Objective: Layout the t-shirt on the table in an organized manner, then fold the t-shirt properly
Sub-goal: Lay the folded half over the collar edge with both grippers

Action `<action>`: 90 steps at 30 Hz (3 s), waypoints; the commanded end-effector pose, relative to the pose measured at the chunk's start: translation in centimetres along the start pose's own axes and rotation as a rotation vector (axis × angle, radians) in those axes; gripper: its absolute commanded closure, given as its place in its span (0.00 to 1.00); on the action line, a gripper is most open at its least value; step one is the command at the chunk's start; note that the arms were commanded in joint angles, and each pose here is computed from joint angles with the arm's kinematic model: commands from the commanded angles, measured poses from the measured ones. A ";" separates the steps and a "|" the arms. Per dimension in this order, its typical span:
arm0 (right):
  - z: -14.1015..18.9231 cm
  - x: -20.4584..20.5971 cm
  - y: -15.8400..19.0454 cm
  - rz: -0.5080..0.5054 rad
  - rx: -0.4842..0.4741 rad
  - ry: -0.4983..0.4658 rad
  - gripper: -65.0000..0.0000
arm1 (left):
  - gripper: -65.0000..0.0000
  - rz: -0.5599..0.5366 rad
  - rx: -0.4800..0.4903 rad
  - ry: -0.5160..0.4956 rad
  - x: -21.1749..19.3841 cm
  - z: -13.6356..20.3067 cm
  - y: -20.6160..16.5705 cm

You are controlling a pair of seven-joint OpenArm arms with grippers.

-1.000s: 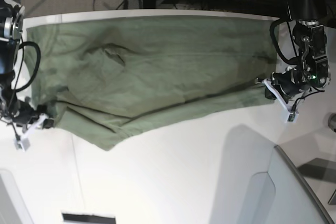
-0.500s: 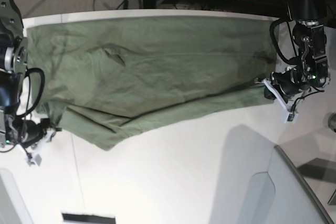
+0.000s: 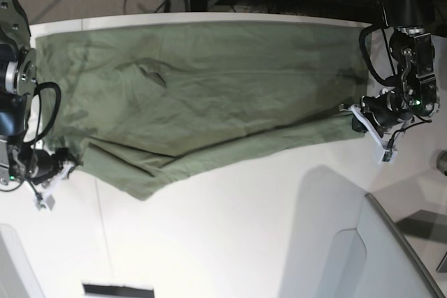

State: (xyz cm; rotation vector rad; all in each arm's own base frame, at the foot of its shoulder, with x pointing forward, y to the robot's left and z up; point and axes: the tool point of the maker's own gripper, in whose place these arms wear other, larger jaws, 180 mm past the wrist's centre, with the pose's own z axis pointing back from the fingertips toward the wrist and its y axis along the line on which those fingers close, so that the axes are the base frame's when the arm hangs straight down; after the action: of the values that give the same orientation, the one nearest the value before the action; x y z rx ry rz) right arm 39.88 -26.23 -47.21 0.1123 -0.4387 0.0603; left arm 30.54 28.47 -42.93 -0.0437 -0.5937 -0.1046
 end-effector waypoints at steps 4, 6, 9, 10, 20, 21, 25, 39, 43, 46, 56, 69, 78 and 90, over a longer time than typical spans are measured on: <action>0.8 2.4 -0.2 0.005 -0.004 -0.057 0.67 | 1.00 -0.010 0.011 -0.044 1.6 0.6 0.7; 0.8 2.4 -0.2 0.005 -0.004 -0.057 0.67 | 1.00 -0.010 0.011 -0.044 1.6 0.6 0.7; 0.7 2.3 -0.2 0.009 -0.004 -0.055 0.78 | 1.00 -0.009 0.011 -0.043 1.5 0.6 0.7; 0.7 2.3 -0.2 0.009 -0.004 -0.055 0.87 | 1.00 -0.008 0.011 -0.042 1.5 0.5 0.7; 0.8 2.4 -0.2 0.013 -0.006 -0.053 1.00 | 1.00 -0.007 0.011 -0.044 1.6 0.5 0.7; 0.8 2.5 -0.2 0.013 -0.006 -0.054 1.00 | 1.00 -0.007 0.011 -0.044 1.6 0.5 0.7; 1.2 3.6 -0.3 0.019 -0.010 -0.100 1.00 | 1.00 -0.011 0.012 -0.050 1.8 0.6 0.7; 3.5 7.0 0.3 0.135 -0.003 -0.195 1.00 | 1.00 -0.060 0.033 -0.136 5.1 2.5 0.9; 3.6 7.2 0.3 0.138 -0.003 -0.203 1.00 | 1.00 -0.059 0.035 -0.145 5.6 2.6 1.0; 3.7 7.4 0.4 0.143 -0.002 -0.211 1.00 | 1.00 -0.061 0.036 -0.143 5.5 2.6 1.0; 4.0 7.0 0.2 0.159 -0.015 -0.184 1.00 | 1.00 -0.103 0.048 -0.134 6.6 3.9 0.5; 5.7 1.0 -0.9 0.251 -0.119 -0.011 1.00 | 1.00 -0.231 0.023 -0.057 3.8 4.6 0.3; 6.4 -1.9 -0.5 0.274 -0.146 0.074 1.00 | 1.00 -0.243 0.025 -0.008 1.4 4.9 0.7; 5.9 -6.6 1.0 0.208 -0.115 0.127 1.00 | 1.00 -0.293 0.016 -0.001 0.2 5.9 -0.5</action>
State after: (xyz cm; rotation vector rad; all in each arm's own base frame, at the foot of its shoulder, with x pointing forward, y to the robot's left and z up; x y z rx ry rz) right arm 30.04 -25.26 -46.01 -0.0265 -0.2833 0.2474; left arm 26.38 27.94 -39.31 0.0399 -0.5578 -0.3712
